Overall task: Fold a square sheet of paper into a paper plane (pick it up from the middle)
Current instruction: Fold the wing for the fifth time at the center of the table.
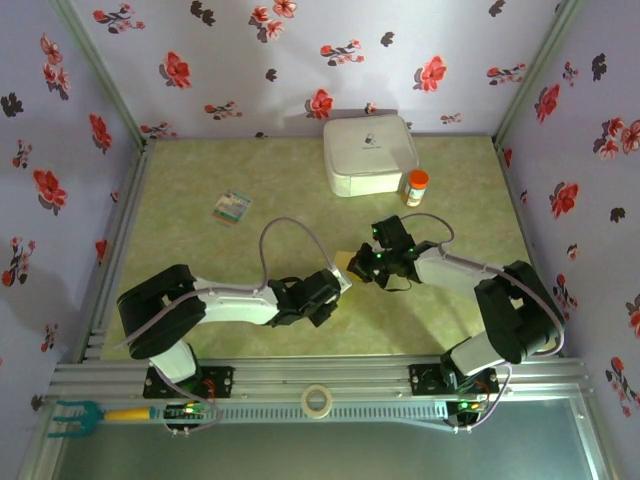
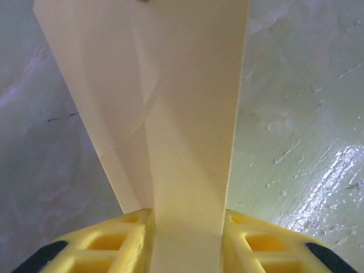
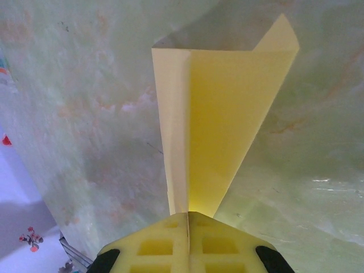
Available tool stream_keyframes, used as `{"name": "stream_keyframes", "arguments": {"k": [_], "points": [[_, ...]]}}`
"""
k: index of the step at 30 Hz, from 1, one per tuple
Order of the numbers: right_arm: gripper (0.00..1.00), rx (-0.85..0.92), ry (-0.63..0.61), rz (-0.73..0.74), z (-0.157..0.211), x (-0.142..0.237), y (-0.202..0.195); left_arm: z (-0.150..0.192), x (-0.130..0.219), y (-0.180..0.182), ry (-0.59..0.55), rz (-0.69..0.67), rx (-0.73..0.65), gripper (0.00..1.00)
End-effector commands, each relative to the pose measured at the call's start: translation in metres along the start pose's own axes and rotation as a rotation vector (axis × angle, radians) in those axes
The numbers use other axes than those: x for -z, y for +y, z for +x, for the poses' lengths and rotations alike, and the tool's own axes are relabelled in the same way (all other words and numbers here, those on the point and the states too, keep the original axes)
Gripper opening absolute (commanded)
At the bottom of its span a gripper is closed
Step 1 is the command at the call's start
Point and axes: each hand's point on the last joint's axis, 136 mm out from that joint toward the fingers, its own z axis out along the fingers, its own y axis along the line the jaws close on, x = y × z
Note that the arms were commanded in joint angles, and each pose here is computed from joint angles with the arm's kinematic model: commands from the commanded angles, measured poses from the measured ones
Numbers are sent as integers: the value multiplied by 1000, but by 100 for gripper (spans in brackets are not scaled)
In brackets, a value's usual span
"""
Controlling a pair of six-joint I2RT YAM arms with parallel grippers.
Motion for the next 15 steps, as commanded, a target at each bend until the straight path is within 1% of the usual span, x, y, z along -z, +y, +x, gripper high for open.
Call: {"name": "stream_keyframes", "arguments": {"k": [1,3,5,8,15], "points": [[0,-20,3,-24,2,4,1,-5,-2,2,-1,-43,-23,30],[0,-20,2,-24,2,4,2,-6,-2,2,-1,-45,-25,27],[0,-20,2,-23,2,4,1,-5,-2,2,-1,-47,-27,21],[0,-20,1,-20,1,4,1,-6,-2,4,-3,-54,-24,16],[0,-22,-3,-12,1,4,-2,-6,0,3,-6,-53,-18,13]]}}
